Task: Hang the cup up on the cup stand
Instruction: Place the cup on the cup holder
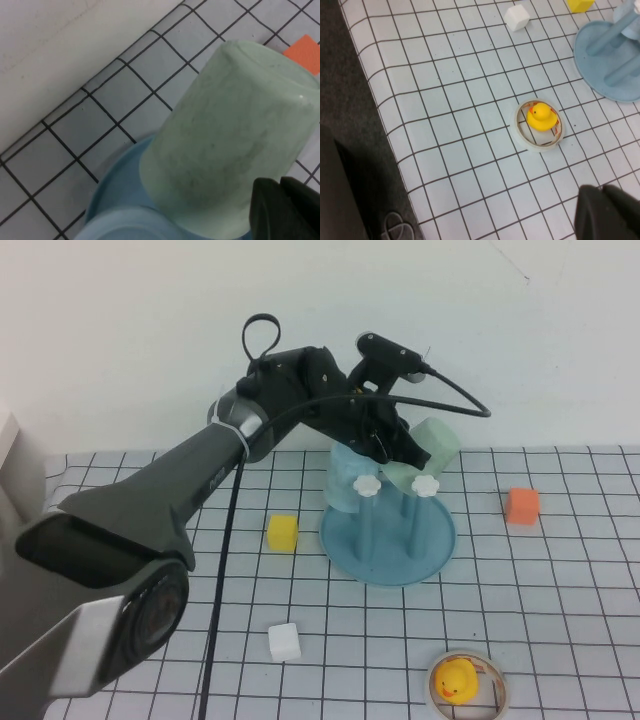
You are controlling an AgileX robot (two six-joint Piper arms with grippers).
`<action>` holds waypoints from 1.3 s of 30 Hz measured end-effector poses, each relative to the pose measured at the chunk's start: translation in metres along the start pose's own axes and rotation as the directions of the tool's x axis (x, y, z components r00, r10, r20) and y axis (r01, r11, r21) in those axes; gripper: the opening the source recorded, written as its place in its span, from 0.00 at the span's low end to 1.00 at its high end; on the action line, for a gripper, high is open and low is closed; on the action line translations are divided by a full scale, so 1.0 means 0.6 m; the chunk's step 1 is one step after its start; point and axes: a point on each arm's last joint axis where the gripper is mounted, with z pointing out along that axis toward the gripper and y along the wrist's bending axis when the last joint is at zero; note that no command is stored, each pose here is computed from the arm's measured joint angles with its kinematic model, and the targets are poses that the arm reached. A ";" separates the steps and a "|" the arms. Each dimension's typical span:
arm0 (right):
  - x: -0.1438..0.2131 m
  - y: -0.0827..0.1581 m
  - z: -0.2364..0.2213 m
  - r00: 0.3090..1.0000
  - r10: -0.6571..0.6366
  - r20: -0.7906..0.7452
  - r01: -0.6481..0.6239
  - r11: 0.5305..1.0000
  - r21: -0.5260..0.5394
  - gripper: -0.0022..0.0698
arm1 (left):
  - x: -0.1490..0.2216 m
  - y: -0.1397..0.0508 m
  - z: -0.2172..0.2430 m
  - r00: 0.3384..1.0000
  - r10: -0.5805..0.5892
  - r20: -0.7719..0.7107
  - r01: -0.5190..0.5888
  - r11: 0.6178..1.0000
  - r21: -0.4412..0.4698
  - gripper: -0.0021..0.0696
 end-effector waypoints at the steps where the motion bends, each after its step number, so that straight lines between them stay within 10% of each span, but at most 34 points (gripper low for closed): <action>1: 0.000 0.000 0.000 1.000 0.001 0.001 -0.001 1.000 -0.001 0.03 | 0.001 0.000 0.002 1.000 -0.001 0.002 0.001 1.000 -0.001 0.03; 25: -0.001 0.001 0.000 1.000 0.005 0.005 -0.005 1.000 -0.009 0.03 | 0.028 -0.016 0.055 0.999 -0.049 -0.024 0.047 0.997 -0.061 0.03; 39: -0.002 0.003 0.000 1.000 0.009 0.010 -0.008 1.000 -0.017 0.03 | -0.090 -0.035 -0.137 0.992 0.085 0.094 -0.063 0.974 -0.220 0.03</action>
